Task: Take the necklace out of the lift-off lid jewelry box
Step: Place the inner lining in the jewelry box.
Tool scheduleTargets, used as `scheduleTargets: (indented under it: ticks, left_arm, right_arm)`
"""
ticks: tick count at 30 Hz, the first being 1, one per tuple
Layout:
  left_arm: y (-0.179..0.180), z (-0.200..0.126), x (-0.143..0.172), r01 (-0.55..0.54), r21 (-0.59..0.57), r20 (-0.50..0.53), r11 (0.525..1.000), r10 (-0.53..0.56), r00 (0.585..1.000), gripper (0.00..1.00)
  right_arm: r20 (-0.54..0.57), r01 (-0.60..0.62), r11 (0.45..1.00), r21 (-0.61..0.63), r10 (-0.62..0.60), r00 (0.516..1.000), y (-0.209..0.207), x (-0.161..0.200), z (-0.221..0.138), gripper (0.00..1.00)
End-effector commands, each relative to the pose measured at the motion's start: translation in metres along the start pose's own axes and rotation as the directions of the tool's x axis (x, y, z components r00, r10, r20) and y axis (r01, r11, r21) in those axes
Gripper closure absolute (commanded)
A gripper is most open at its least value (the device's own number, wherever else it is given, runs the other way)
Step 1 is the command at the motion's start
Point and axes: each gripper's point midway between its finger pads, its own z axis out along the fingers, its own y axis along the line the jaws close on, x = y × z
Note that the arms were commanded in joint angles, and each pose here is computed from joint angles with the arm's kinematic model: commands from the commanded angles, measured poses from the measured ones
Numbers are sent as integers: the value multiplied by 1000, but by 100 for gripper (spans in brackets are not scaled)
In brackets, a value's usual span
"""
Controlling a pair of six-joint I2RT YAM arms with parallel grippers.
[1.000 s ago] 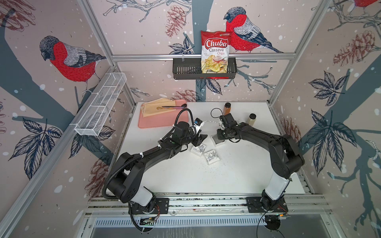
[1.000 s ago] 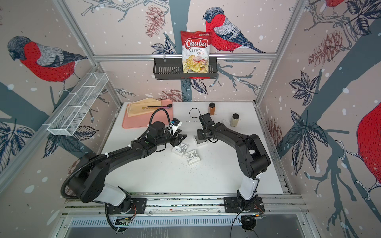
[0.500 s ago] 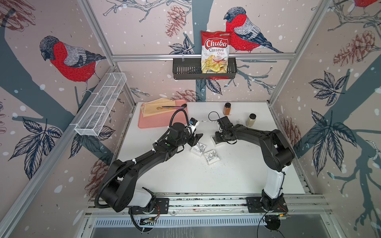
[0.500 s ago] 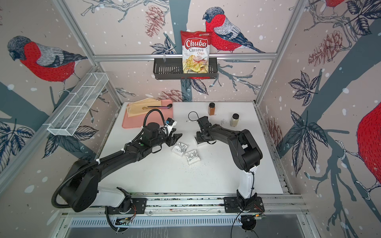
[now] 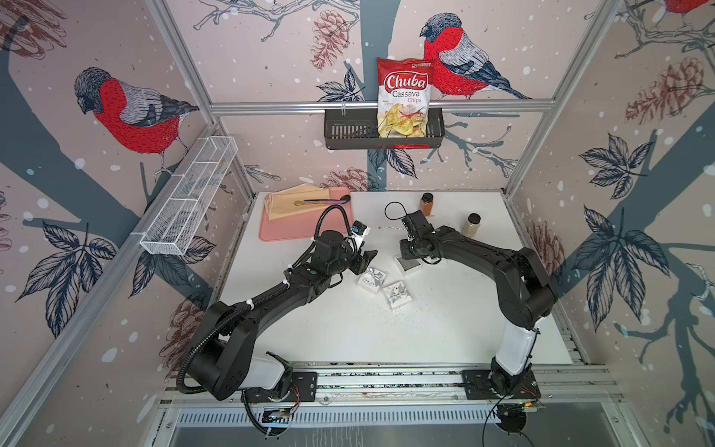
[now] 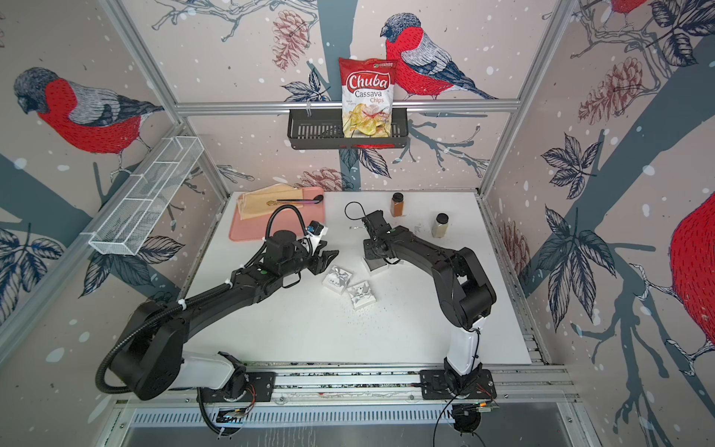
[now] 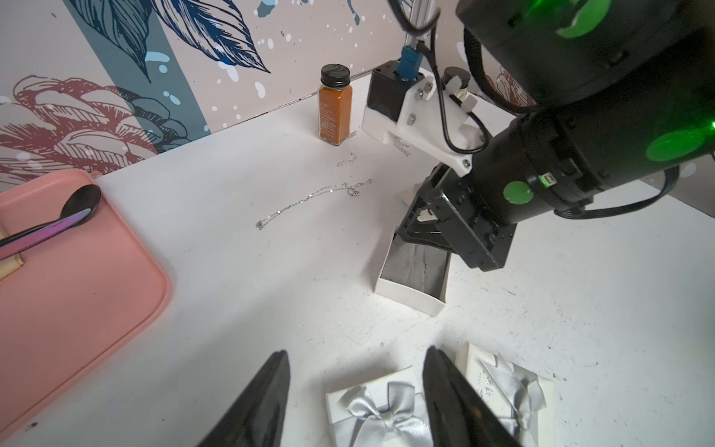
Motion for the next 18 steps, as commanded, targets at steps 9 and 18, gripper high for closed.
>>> scheduleTargets:
  ticks: [9, 18]
  left_arm:
    - [22, -21, -23, 12, -120, 99, 993, 0, 995, 39]
    - [33, -32, -21, 29, -178, 115, 984, -9, 993, 39]
  right_arm:
    - [-127, 40, 997, 62, -32, 991, -7, 25, 0, 89]
    - [-200, 55, 993, 101, -34, 979, -11, 38, 18, 91]
